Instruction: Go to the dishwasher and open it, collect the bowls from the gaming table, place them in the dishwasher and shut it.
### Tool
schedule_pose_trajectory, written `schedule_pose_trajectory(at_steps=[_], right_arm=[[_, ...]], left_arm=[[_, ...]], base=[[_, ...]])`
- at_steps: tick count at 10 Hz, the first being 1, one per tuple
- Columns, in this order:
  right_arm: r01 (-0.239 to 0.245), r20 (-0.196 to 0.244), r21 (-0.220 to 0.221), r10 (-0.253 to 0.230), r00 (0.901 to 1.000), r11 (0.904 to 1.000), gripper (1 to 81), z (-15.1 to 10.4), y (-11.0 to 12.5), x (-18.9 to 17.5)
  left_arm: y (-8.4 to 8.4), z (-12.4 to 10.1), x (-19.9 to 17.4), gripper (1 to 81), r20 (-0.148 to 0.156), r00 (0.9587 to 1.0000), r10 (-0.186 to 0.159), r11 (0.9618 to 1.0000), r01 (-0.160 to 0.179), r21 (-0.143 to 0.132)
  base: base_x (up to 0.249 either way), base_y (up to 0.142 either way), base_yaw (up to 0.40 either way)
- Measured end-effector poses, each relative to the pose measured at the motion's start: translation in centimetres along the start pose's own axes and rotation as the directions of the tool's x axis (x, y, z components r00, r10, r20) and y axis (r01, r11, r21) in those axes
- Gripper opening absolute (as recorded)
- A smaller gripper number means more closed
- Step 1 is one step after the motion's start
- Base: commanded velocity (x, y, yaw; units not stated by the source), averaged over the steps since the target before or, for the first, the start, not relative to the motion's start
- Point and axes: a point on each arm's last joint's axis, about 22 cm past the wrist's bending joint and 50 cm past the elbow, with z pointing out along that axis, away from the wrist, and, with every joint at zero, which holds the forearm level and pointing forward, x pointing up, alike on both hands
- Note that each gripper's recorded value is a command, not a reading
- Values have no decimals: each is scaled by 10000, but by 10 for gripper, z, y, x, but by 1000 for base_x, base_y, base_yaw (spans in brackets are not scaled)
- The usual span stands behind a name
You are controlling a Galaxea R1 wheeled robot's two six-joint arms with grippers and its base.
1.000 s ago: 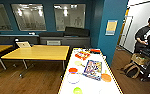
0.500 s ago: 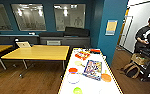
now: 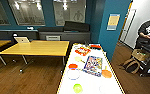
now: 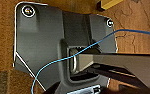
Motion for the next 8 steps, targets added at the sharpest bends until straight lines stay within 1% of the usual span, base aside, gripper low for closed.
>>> schedule_pose_trajectory(at_steps=[1, 2, 3, 4, 5, 6, 8], right_arm=[[-206, -63, -30, 206, 9998, 9998, 811, -20, 4, 16], [-378, -66, -67, 378, 9993, 9993, 811, -33, 7, 26], [-572, -200, -55, 571, 9982, 9983, 811, -48, 7, 47], [-660, -351, 0, 659, 9972, 9978, 811, -58, 5, 65], [-725, -663, 36, 725, 9952, 9974, 811, -69, 3, 93], [-801, -872, 40, 801, 9930, 9968, 811, -79, 3, 113], [-782, -1378, 3, 775, 9874, 9969, 811, -106, 0, 161]], left_arm=[[6, 3, -4, 811, 107, 9999, -92, 9999, 93, -87], [14, 7, -8, 811, 229, 9996, -187, 9996, 192, -197], [16, 8, -11, 811, 333, 9991, -264, 9994, 271, -229], [16, 8, -14, 811, 414, 9987, -310, 9992, 320, -224], [16, 8, -15, 811, 412, 9986, -335, 9992, 345, -221], [16, 8, -15, 811, 434, 9985, -338, 9991, 347, -223], [16, 8, -15, 811, 412, 9986, -340, 9992, 349, -219]], base=[[0, 0, 0], [0, 0, 0], [0, 0, 0], [0, 0, 0], [0, 0, 0], [0, 0, 0], [0, 0, 0]])
